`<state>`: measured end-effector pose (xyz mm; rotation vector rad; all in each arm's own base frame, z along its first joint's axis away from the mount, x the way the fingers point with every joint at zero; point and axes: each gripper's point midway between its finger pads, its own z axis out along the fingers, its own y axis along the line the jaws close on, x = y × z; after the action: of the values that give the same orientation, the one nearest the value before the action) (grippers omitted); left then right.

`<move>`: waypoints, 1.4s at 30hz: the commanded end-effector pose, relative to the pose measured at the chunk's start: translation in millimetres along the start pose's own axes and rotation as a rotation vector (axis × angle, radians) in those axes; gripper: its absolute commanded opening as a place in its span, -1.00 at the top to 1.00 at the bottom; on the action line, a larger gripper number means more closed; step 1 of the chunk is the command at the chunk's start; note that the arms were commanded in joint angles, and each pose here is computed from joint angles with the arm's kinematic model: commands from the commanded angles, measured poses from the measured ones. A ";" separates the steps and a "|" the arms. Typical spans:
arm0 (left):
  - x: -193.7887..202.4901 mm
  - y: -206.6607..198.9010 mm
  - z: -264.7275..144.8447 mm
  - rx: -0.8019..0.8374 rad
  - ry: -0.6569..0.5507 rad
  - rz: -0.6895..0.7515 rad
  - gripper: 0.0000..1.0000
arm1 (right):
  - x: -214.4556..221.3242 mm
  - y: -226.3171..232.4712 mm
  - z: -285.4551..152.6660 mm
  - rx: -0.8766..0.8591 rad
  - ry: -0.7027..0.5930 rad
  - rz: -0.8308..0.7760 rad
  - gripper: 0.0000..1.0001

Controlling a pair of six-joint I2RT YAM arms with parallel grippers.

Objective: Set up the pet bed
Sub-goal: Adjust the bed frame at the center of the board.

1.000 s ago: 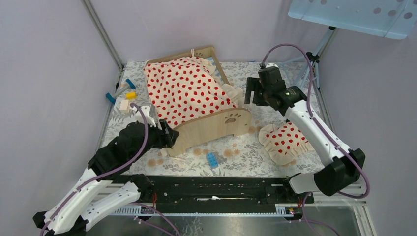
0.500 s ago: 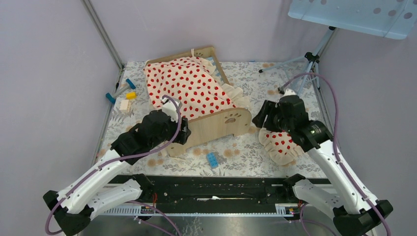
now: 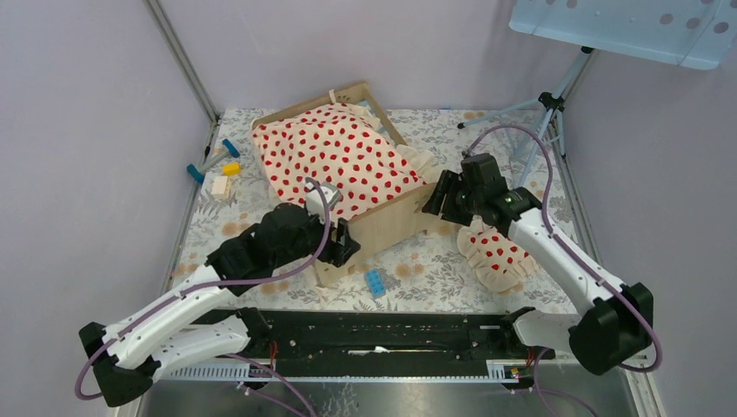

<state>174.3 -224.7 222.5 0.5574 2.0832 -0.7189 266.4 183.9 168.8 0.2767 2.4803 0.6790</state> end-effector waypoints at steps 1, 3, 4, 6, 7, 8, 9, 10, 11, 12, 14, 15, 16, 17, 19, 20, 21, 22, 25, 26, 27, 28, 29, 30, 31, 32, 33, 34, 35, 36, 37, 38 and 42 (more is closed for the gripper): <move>20.7 -52.3 12.6 0.200 0.082 -0.051 -0.29 | -69.7 36.8 8.5 -0.052 -0.180 -0.032 -0.29; 17.5 -65.2 24.3 0.226 0.083 -0.035 -0.30 | -89.3 41.2 15.8 -0.045 -0.203 -0.040 -0.30; 14.7 -72.1 31.9 0.238 0.083 -0.021 -0.31 | -101.8 42.3 22.3 -0.040 -0.210 -0.037 -0.31; 9.0 -85.1 50.5 0.256 0.091 0.012 -0.32 | -119.9 44.3 34.8 -0.048 -0.212 -0.037 -0.32; 4.7 -92.5 61.6 0.270 0.093 0.035 -0.32 | -129.0 44.1 42.3 -0.050 -0.208 -0.034 -0.32; 2.3 -97.8 73.0 0.275 0.104 0.053 -0.33 | -137.8 44.0 49.3 -0.060 -0.202 -0.032 -0.33; -0.5 -101.6 85.4 0.273 0.113 0.068 -0.33 | -146.5 44.5 57.5 -0.072 -0.193 -0.029 -0.33; -4.5 -105.5 97.6 0.276 0.117 0.089 -0.35 | -155.3 42.4 65.6 -0.080 -0.187 -0.022 -0.34; -4.5 -107.8 115.8 0.268 0.132 0.109 -0.36 | -165.4 43.7 70.8 -0.099 -0.185 -0.021 -0.35; -10.4 -111.0 128.7 0.264 0.128 0.125 -0.38 | -174.6 40.8 77.4 -0.107 -0.181 -0.015 -0.35; -22.1 -116.8 155.7 0.257 0.123 0.161 -0.42 | -194.6 37.0 82.5 -0.117 -0.189 -0.003 -0.36; -40.4 -122.3 166.5 0.256 0.100 0.172 -0.42 | -200.8 32.8 82.8 -0.111 -0.187 -0.004 -0.36; -45.8 -120.5 179.2 0.239 0.111 0.177 -0.42 | -209.0 27.8 79.2 -0.086 -0.202 -0.006 -0.36; -52.0 -117.3 189.1 0.221 0.121 0.181 -0.42 | -214.0 22.3 73.0 -0.057 -0.215 -0.010 -0.37; -62.3 -108.0 197.5 0.183 0.131 0.179 -0.42 | -216.9 11.1 55.3 0.006 -0.255 -0.031 -0.41; -70.6 -103.8 195.8 0.172 0.115 0.177 -0.43 | -217.6 8.0 38.7 0.037 -0.289 -0.046 -0.44; -79.0 -99.8 190.9 0.159 0.093 0.174 -0.44 | -216.0 0.4 27.1 0.081 -0.314 -0.049 -0.48; -91.6 -95.7 179.5 0.144 0.056 0.169 -0.47 | -212.7 -5.9 14.3 0.115 -0.338 -0.052 -0.53; -115.8 -82.3 145.7 0.108 -0.029 0.153 -0.56 | -199.9 -22.4 -21.8 0.190 -0.411 -0.050 -0.65; -119.6 -76.8 134.2 0.095 -0.050 0.147 -0.67 | -192.4 -27.8 -30.1 0.206 -0.421 -0.043 -0.69; -124.8 -70.2 121.4 0.070 -0.075 0.140 -0.81 | -184.3 -30.8 -39.0 0.209 -0.430 -0.037 -0.71; -127.2 -63.1 109.6 0.045 -0.092 0.136 -0.89 | -175.0 -32.5 -47.5 0.204 -0.432 -0.028 -0.71; -124.4 -54.9 99.4 0.021 -0.095 0.131 -0.91 | -164.8 -34.7 -53.4 0.198 -0.428 -0.017 -0.71; -123.2 -47.3 87.9 -0.001 -0.104 0.125 -0.91 | -155.3 -32.0 -60.5 0.168 -0.428 -0.009 -0.71; -120.4 -40.1 78.0 -0.023 -0.108 0.114 -0.92 | -143.4 -28.8 -64.6 0.131 -0.412 -0.007 -0.68; -117.3 -31.6 67.1 -0.047 -0.115 0.097 -0.93 | -132.0 -24.5 -68.2 0.091 -0.394 -0.006 -0.64; -113.4 -22.6 57.2 -0.073 -0.122 0.079 -0.93 | -120.9 -17.4 -72.0 0.038 -0.373 -0.014 -0.60; -106.3 -13.6 49.1 -0.099 -0.122 0.062 -0.93 | -108.2 -10.9 -74.8 -0.010 -0.342 -0.021 -0.56; -99.6 -5.1 41.0 -0.124 -0.125 0.043 -0.93 | -96.0 -4.5 -78.6 -0.045 -0.318 -0.031 -0.54; -92.8 3.4 34.8 -0.149 -0.125 0.022 -0.93 | -83.6 2.6 -81.9 -0.080 -0.296 -0.048 -0.53; -84.7 9.0 30.0 -0.161 -0.120 0.005 -0.93 | -72.4 8.1 -85.3 -0.102 -0.280 -0.067 -0.53; -77.1 11.3 26.5 -0.160 -0.113 -0.006 -0.93 | -60.6 13.0 -88.0 -0.113 -0.264 -0.087 -0.53; -51.9 1.4 29.5 -0.075 -0.065 -0.014 -0.84 | -14.2 24.1 -89.1 -0.137 -0.184 -0.134 -0.50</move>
<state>230.5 -246.9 281.8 0.4519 1.9642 -0.6271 268.0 139.7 260.3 0.1967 2.1850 0.6471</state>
